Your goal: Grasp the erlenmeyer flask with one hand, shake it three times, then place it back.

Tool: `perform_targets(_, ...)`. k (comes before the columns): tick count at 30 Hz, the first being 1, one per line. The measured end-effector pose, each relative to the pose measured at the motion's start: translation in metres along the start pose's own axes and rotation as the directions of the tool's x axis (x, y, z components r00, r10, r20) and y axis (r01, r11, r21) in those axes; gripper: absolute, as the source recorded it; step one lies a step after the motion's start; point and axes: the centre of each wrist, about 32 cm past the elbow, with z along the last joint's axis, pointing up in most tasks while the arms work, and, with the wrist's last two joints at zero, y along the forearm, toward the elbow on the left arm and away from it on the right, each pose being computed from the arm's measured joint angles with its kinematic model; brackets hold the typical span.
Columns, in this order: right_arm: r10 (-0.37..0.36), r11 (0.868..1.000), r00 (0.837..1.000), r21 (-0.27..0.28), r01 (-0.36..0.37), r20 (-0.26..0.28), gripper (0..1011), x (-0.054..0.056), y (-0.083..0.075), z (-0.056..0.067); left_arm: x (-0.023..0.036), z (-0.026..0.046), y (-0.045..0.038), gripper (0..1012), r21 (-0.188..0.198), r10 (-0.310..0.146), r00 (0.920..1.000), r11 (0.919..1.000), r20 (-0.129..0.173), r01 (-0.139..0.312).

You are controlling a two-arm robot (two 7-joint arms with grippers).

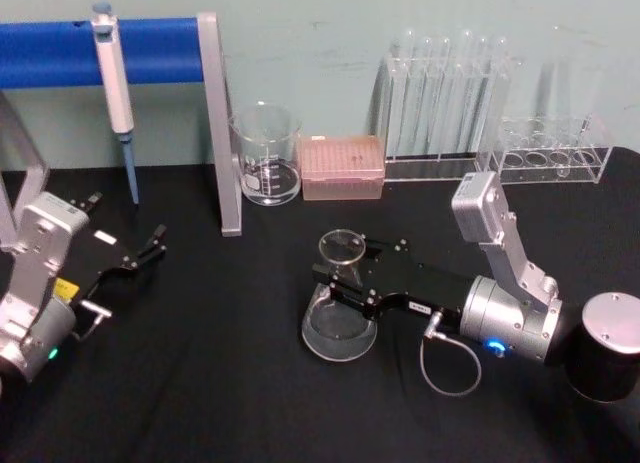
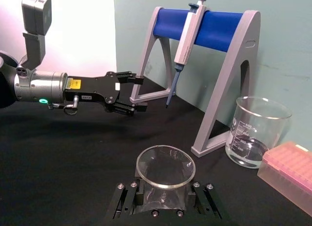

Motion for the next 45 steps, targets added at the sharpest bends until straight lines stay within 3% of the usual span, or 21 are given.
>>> perform_targets(42, -0.008, 0.999, 1.000, -0.031, 0.009, 0.006, 450, 0.0005, 0.0034, -0.0015, 0.0000, 0.0000, 0.0000, 1001, 0.000, 0.000, 1.0000, 1.0000, 0.000, 0.000)
perform_targets(45, -0.008, 1.000, 1.000, -0.030, 0.008, 0.006, 510, 0.0006, 0.0033, -0.0014, 0.0000, 0.0000, 0.0000, 1001, 0.000, 0.000, 1.0000, 1.0000, 0.000, 0.000)
